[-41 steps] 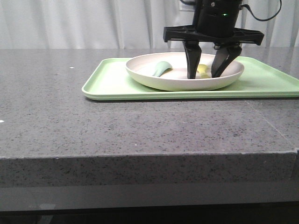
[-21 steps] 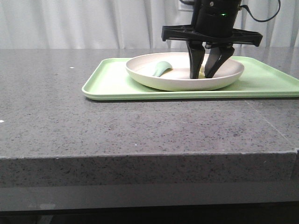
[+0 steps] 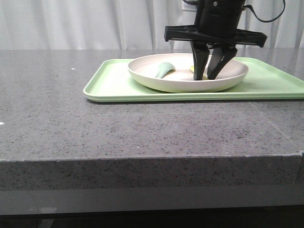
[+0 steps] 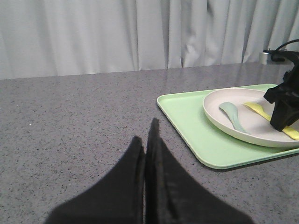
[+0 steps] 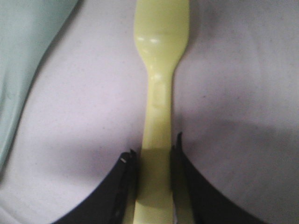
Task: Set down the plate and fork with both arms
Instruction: 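Lift the yellow fork out of the plate with the right gripper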
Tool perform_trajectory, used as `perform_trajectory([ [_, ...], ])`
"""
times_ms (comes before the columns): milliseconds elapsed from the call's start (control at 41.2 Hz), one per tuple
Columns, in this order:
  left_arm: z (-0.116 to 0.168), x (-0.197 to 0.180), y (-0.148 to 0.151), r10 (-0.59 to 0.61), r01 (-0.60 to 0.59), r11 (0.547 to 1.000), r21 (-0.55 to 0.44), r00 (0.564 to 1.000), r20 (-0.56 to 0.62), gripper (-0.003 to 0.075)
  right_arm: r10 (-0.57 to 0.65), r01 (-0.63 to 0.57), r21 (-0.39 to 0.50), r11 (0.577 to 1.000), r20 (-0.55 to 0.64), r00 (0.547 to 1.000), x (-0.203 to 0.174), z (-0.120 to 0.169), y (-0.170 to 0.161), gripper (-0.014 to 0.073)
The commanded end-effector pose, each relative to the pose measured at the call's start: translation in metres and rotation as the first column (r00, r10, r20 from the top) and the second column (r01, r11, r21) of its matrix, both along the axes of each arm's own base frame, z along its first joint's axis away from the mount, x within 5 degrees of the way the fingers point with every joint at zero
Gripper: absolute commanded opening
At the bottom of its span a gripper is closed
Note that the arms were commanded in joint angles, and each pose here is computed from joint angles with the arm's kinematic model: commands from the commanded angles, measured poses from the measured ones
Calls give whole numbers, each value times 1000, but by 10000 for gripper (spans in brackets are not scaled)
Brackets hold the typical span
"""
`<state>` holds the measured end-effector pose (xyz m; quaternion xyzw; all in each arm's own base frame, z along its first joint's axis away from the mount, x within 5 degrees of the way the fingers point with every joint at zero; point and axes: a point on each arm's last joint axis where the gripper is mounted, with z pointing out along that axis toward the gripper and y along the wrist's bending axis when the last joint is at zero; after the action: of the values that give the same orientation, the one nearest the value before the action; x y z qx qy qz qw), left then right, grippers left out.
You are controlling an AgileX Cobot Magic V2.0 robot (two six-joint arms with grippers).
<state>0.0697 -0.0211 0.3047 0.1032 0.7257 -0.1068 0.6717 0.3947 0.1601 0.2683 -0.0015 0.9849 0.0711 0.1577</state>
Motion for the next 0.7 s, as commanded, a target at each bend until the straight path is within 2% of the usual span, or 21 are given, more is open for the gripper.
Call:
perform_trajectory([
  [0, 16, -1, 0, -5, 8, 999, -36, 995, 95, -18, -2, -1, 32, 999, 87, 996, -4, 32, -3, 167],
  [243, 16, -1, 0, -5, 8, 999, -36, 995, 95, -18, -3, -1, 39, 999, 104, 995, -4, 40, -3, 167],
  [486, 16, -1, 0, -5, 8, 999, -36, 995, 95, -18, -4, -5, 60, 998, 156, 988, -3, 75, -3, 167],
  [680, 16, -1, 0, -5, 8, 999, -36, 995, 95, -18, -40, 32, 56, 998, 157, 987, -1, 94, -21, 167],
])
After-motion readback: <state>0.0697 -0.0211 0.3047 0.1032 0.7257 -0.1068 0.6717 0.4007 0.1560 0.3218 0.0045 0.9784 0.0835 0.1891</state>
